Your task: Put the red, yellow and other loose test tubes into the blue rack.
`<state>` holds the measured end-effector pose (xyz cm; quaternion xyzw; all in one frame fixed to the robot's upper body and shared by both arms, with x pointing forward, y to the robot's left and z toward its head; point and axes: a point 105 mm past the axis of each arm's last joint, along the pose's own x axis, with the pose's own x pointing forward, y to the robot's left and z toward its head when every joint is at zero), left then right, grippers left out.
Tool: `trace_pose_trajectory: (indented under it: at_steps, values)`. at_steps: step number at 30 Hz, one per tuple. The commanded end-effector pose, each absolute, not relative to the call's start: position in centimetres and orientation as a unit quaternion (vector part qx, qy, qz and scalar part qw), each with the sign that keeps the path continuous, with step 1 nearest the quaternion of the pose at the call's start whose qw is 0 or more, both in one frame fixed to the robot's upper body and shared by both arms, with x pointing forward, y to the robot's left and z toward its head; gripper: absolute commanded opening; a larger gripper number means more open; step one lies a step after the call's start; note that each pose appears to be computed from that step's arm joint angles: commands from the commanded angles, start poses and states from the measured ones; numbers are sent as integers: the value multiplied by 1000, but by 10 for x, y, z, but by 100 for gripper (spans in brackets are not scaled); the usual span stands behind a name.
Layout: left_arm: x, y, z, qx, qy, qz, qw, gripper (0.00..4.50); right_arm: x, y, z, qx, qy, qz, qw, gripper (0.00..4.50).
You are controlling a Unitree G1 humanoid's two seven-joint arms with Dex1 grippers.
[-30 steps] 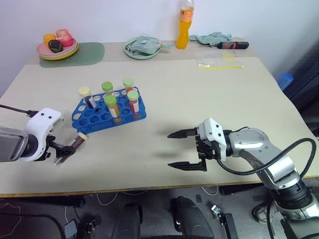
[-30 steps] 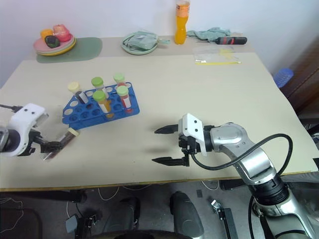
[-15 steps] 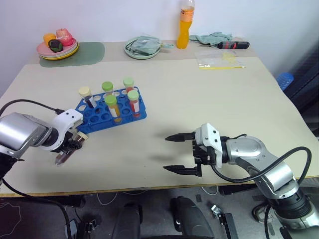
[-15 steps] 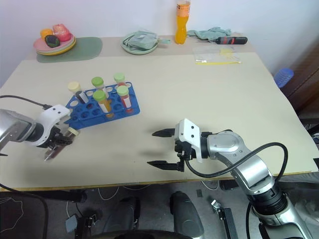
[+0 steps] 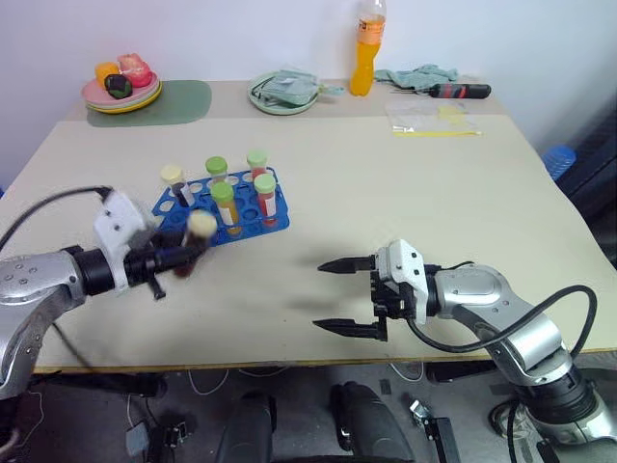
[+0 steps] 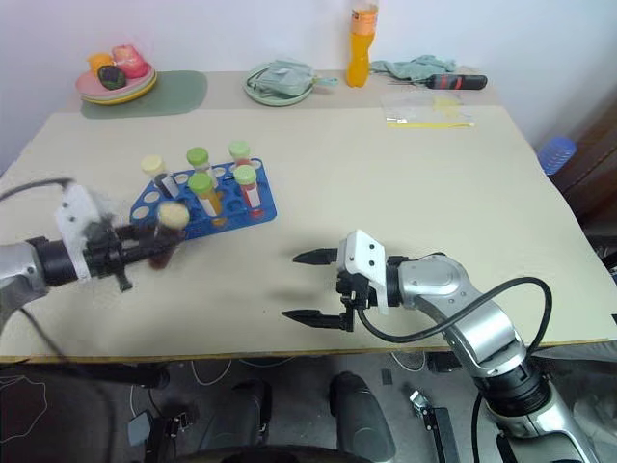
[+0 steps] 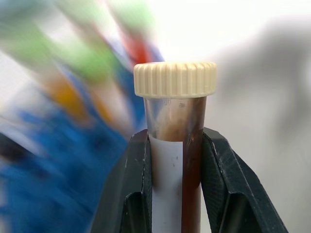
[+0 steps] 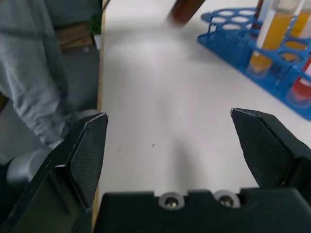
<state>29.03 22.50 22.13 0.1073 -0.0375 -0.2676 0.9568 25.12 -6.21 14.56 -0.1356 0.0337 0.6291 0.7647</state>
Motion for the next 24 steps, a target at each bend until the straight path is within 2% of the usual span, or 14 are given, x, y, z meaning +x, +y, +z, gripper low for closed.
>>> trace_pose_trajectory:
  at_steps: [1, 6, 13, 24]
  values:
    - [293, 246, 247, 103, -161, -102, 976, 76, 259, -64, 152, -135, 15, 614, 777, 450]
    - [297, 235, 226, 110, -209, 3, 972, 76, 261, -59, 150, -122, 15, 617, 778, 450]
    - [315, 207, 196, 98, -215, -9, 972, 76, 266, -57, 152, -128, 9, 614, 778, 450]
    - [330, 216, 180, 105, -193, -3, 976, 76, 266, -60, 153, -131, 8, 603, 787, 450]
